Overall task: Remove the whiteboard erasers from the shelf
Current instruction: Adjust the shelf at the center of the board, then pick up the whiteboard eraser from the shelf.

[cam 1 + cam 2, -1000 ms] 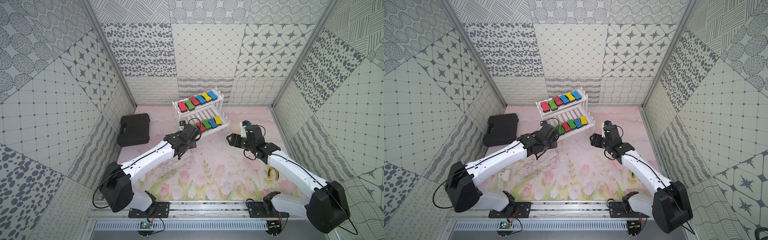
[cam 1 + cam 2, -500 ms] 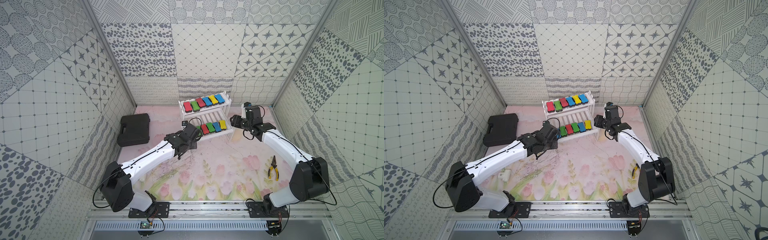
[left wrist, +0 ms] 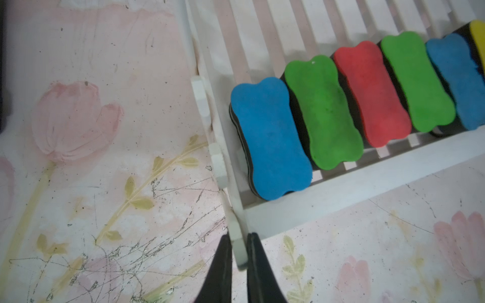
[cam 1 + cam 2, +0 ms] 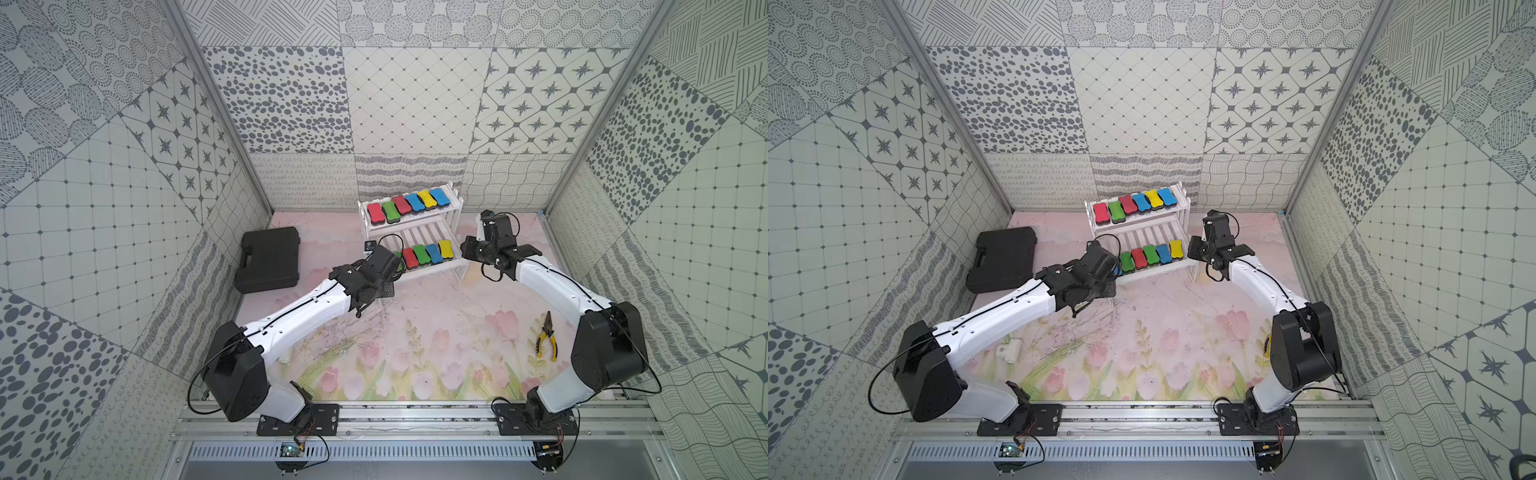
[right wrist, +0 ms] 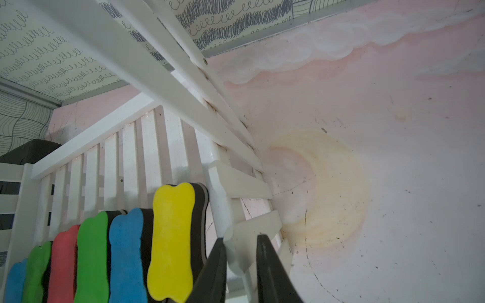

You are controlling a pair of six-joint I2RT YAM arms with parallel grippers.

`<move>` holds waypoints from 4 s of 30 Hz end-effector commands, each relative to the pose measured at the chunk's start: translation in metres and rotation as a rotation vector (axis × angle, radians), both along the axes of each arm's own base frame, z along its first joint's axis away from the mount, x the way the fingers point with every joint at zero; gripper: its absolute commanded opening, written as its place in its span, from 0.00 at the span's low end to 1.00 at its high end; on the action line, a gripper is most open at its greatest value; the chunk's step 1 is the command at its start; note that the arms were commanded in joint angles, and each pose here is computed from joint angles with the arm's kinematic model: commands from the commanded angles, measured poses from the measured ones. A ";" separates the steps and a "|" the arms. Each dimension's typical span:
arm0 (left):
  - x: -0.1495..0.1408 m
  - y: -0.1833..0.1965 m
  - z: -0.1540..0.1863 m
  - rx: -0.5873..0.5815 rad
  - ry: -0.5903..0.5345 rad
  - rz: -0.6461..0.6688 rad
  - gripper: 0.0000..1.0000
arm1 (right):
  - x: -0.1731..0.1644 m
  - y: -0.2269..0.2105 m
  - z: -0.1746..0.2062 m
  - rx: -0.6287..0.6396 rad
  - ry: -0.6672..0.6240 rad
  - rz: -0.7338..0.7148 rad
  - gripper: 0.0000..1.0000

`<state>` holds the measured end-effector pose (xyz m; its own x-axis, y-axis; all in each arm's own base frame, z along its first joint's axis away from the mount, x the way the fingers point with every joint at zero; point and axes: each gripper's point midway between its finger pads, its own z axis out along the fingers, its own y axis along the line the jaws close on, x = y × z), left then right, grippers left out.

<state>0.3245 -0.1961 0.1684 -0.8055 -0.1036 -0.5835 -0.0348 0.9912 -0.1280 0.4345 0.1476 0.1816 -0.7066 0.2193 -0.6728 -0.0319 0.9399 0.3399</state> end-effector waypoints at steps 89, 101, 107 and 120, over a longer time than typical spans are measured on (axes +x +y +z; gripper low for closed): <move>-0.052 0.040 0.054 -0.147 -0.018 -0.067 1.00 | 0.035 0.048 0.149 -0.256 -0.085 0.059 0.42; -0.051 0.041 0.050 -0.136 -0.014 -0.064 0.99 | 0.028 0.020 0.136 -0.302 -0.055 0.000 0.41; -0.054 0.043 0.047 -0.138 -0.006 -0.063 0.99 | 0.028 0.022 0.149 -0.278 -0.082 0.018 0.42; -0.056 0.042 0.051 -0.168 -0.010 -0.055 0.99 | 0.024 0.038 0.153 -0.275 -0.096 0.043 0.57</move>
<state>0.2672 -0.1517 0.2167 -0.8123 -0.1508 -0.5634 0.0104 0.9621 -0.2726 0.4593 0.1852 0.3316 -0.6493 -0.0138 -0.7604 -0.0967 0.9932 0.0646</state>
